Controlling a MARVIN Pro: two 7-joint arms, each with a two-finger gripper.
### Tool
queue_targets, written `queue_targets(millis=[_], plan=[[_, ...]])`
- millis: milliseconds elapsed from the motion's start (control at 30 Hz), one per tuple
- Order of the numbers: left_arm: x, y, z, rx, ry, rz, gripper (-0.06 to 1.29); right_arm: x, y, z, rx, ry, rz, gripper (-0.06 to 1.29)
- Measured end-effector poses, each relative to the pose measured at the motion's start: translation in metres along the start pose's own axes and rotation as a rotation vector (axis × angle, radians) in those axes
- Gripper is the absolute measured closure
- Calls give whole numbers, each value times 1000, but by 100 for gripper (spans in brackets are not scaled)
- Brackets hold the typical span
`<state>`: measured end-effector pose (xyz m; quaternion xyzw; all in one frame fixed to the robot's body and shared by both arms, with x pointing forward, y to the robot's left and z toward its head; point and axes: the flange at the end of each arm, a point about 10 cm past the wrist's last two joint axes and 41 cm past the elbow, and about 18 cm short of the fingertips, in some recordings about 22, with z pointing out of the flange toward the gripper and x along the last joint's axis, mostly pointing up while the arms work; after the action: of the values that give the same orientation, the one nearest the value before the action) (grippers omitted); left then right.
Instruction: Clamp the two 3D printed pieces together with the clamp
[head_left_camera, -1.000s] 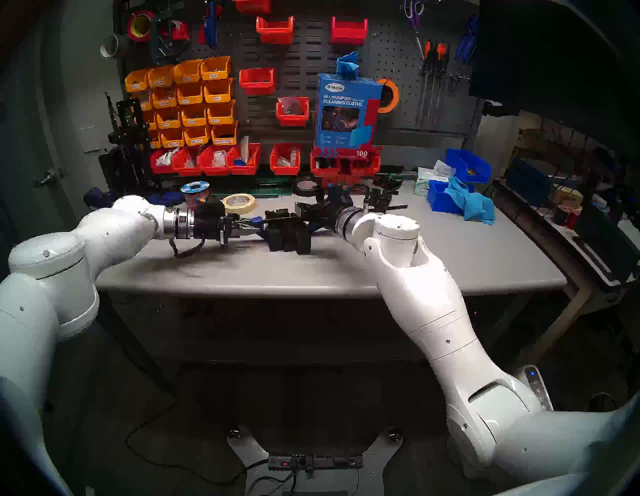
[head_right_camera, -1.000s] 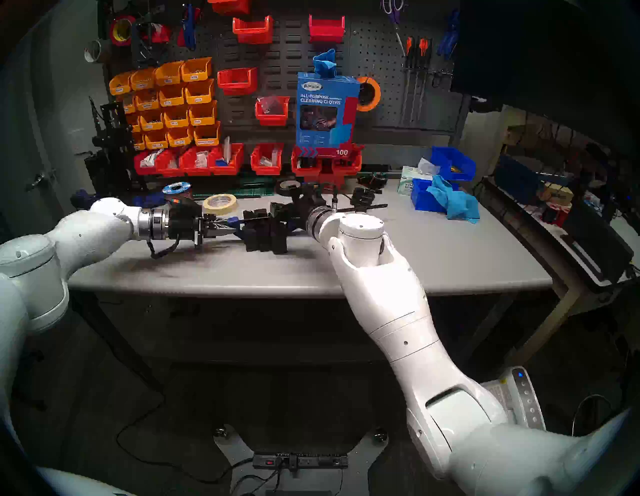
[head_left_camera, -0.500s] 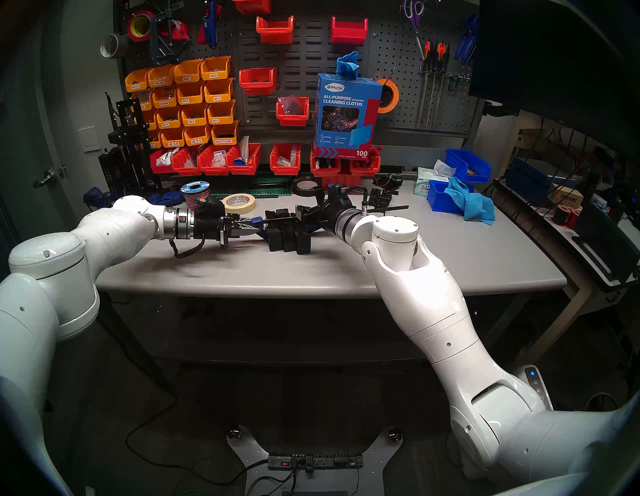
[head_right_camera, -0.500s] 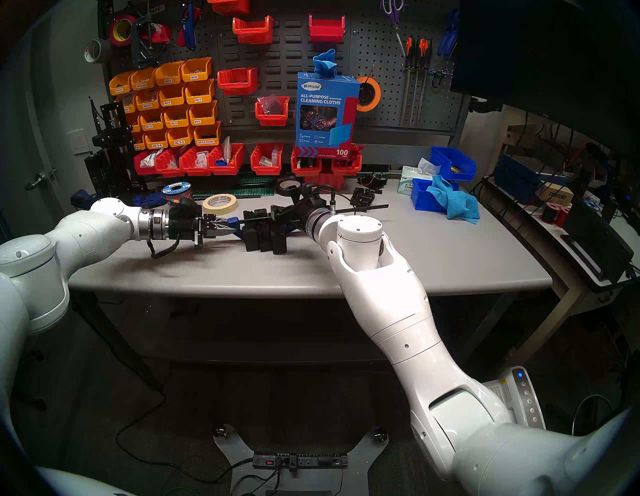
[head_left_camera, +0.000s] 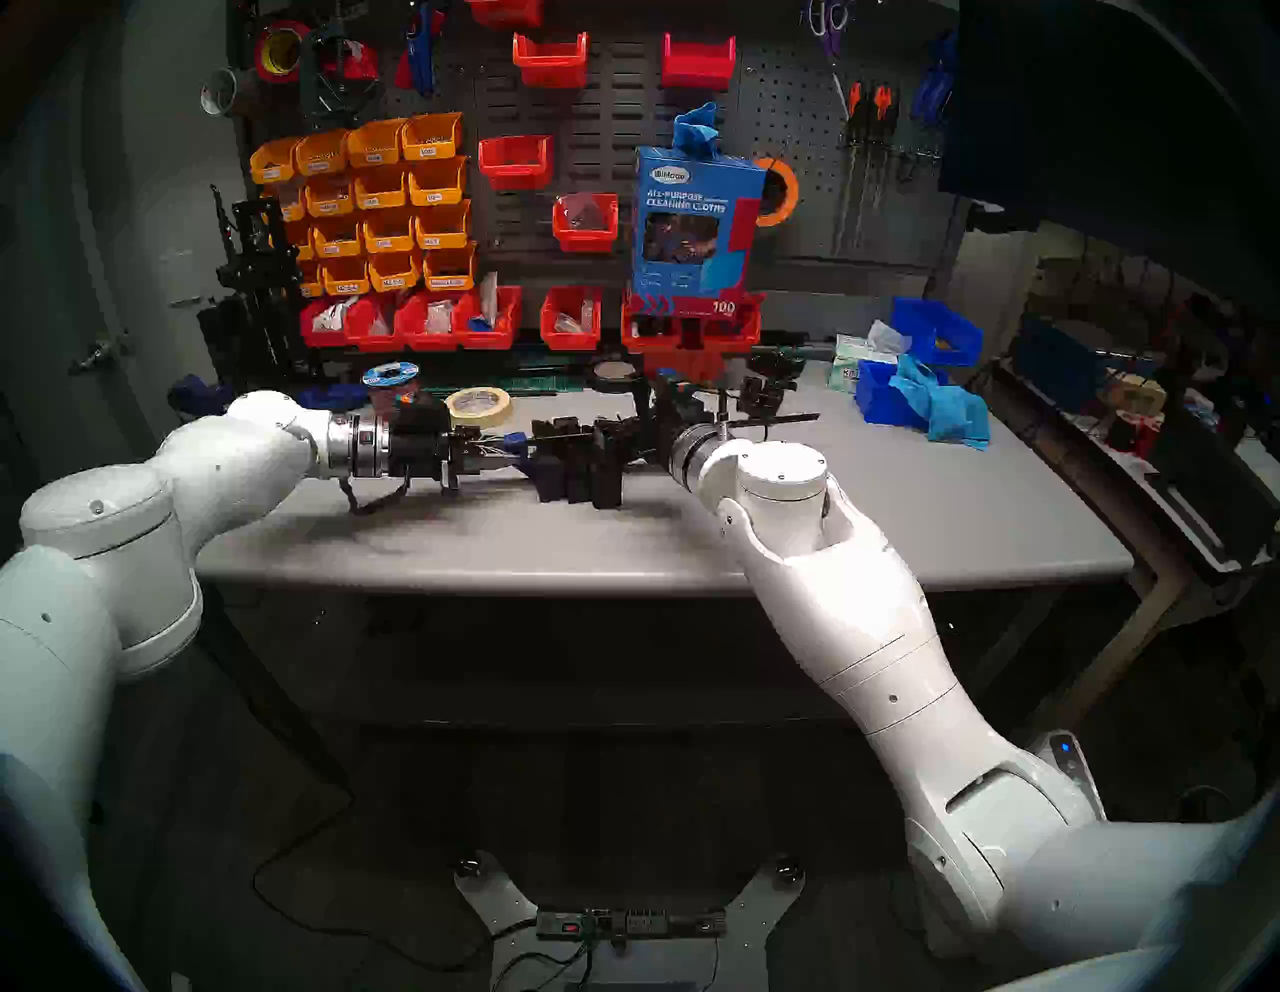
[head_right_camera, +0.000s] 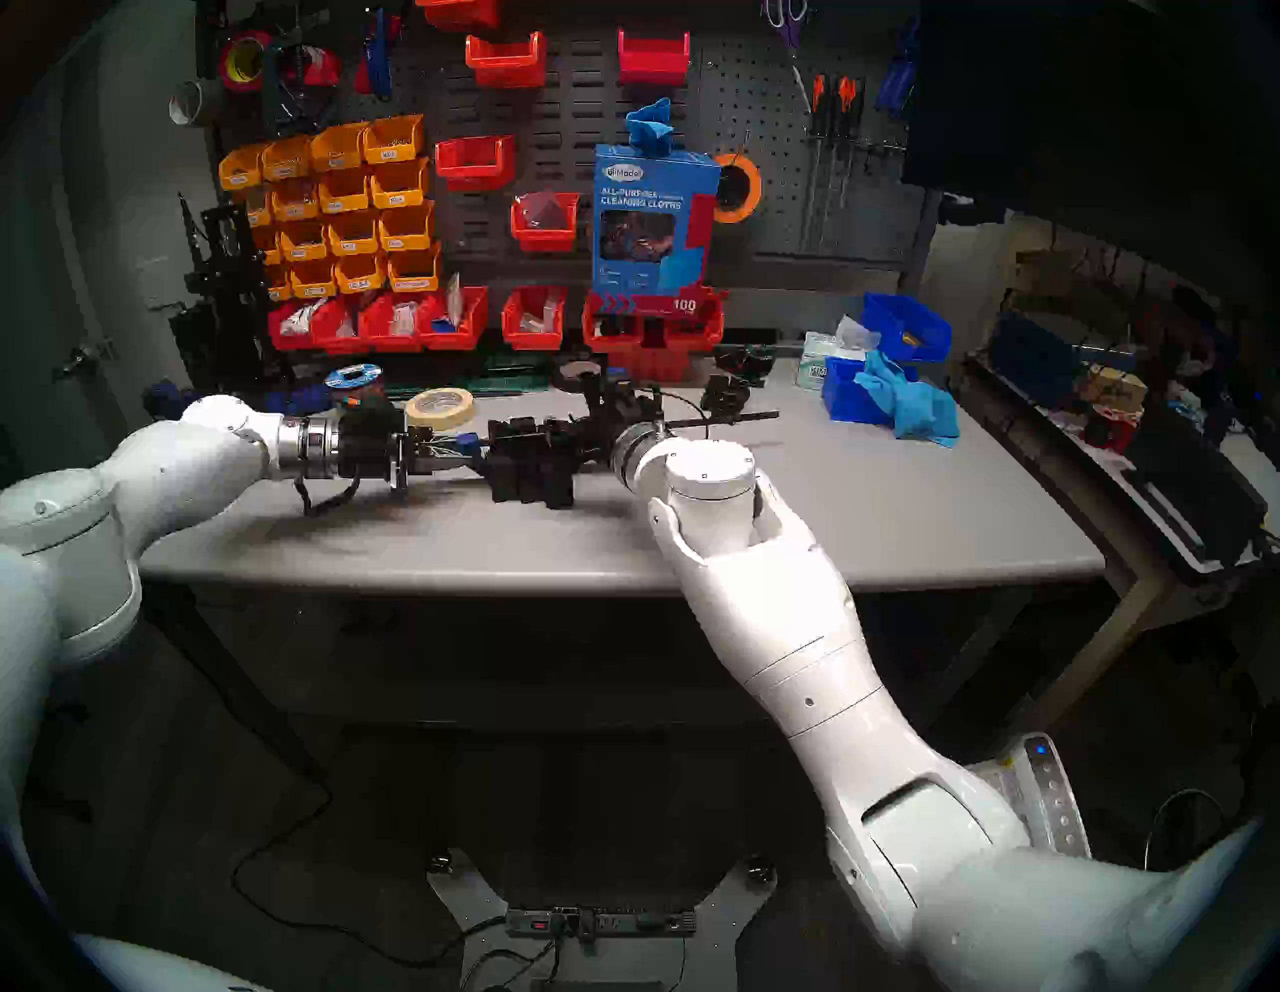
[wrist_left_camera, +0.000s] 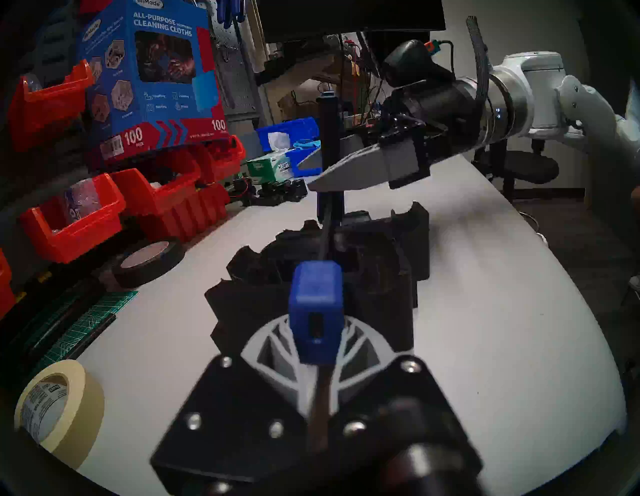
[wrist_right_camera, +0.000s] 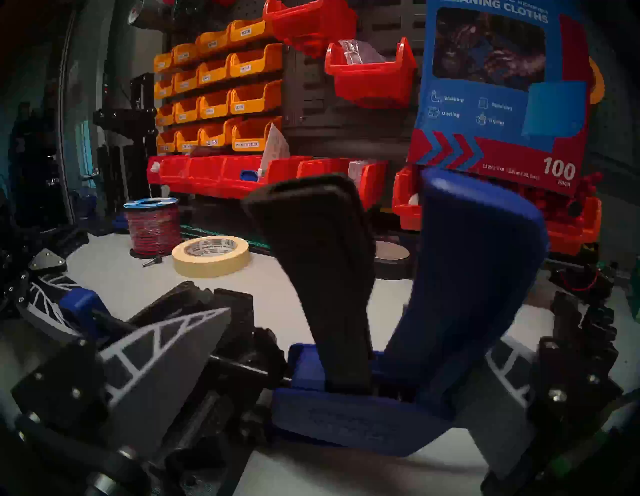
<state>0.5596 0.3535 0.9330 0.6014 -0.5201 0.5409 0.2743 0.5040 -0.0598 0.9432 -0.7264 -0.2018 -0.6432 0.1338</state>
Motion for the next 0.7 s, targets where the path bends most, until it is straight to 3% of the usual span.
queue_targets(millis=[433, 700], plan=[[4, 0, 11, -11, 18, 4, 119, -7, 8, 3, -131, 6, -72, -4], [6, 0, 15, -14, 25, 5, 119, -8, 11, 4, -163, 15, -79, -3]])
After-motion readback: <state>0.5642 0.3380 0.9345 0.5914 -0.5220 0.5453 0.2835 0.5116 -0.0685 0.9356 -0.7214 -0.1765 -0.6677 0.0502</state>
